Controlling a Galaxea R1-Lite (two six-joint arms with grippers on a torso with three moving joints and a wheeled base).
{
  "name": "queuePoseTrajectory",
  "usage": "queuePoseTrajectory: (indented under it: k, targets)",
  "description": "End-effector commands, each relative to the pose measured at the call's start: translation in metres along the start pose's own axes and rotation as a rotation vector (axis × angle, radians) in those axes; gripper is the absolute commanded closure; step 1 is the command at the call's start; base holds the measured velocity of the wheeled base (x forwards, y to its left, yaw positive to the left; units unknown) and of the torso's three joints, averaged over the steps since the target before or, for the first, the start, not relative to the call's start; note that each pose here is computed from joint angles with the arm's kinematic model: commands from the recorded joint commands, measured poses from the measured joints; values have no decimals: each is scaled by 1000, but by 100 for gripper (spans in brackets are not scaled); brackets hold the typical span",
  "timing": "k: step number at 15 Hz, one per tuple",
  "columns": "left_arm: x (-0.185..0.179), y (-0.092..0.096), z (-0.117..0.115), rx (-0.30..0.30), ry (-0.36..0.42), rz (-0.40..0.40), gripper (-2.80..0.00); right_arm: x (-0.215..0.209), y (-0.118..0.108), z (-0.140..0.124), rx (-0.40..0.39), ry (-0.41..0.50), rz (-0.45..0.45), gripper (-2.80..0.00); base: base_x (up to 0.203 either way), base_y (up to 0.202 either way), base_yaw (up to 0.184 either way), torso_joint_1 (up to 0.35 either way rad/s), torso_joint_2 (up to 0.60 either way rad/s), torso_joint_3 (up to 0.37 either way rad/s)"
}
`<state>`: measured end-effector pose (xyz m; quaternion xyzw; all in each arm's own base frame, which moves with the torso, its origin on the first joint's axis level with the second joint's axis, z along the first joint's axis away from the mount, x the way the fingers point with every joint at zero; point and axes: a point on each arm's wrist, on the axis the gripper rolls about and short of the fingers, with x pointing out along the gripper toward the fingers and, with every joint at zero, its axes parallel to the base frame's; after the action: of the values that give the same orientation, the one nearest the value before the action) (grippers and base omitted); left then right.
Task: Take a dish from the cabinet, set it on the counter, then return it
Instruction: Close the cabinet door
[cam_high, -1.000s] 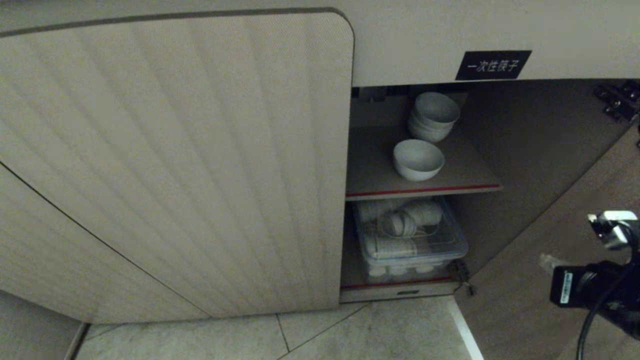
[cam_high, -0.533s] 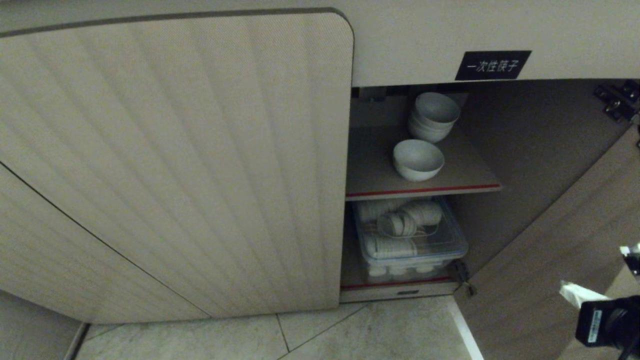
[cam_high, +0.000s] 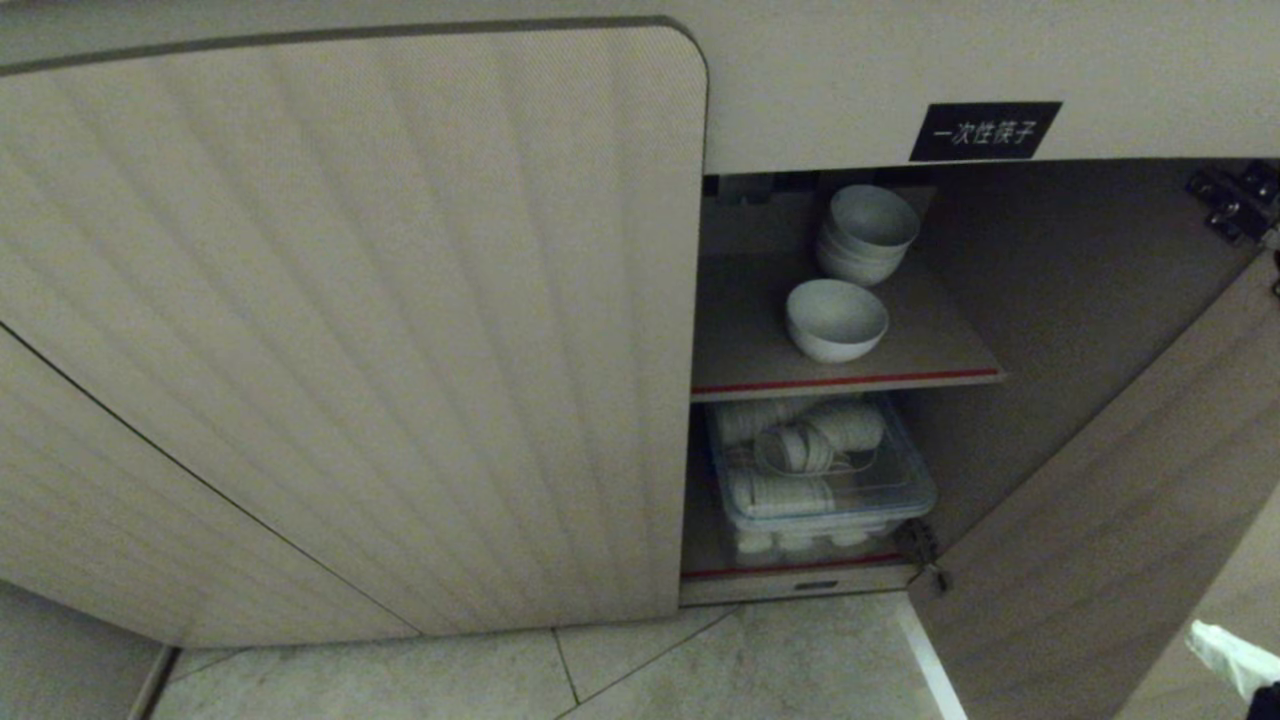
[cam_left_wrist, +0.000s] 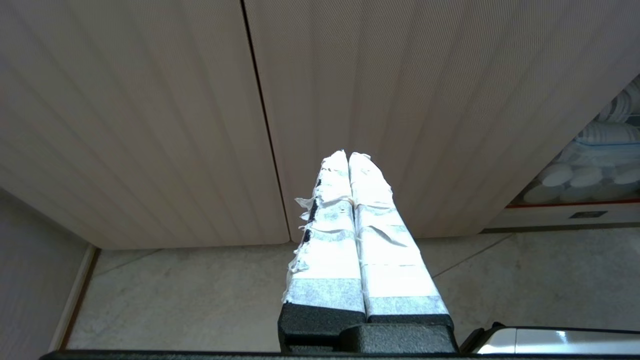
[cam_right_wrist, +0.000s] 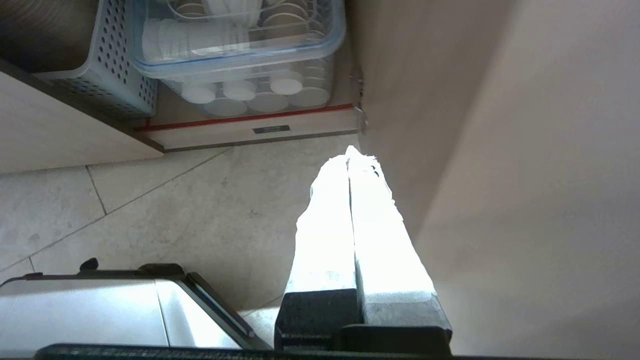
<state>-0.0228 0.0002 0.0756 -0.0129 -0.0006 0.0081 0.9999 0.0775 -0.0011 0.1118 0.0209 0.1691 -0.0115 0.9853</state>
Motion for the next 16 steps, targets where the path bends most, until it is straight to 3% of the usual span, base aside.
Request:
queuePoseTrajectory:
  k: [1, 8, 10, 16]
  targets:
    - [0, 0, 0, 0, -1, 1, 0, -24, -2, -6, 9, -93, -16, 0, 0, 0, 0, 0, 0, 0]
    - [0, 0, 0, 0, -1, 1, 0, -63, -1, -47, -49, -144, -53, 0, 0, 0, 0, 0, 0, 0]
    - [0, 0, 0, 0, -1, 1, 0, -63, -1, -52, -76, -109, -50, 0, 0, 0, 0, 0, 0, 0]
    - [0, 0, 0, 0, -1, 1, 0, -63, -1, -53, -49, -93, -65, 0, 0, 0, 0, 0, 0, 0]
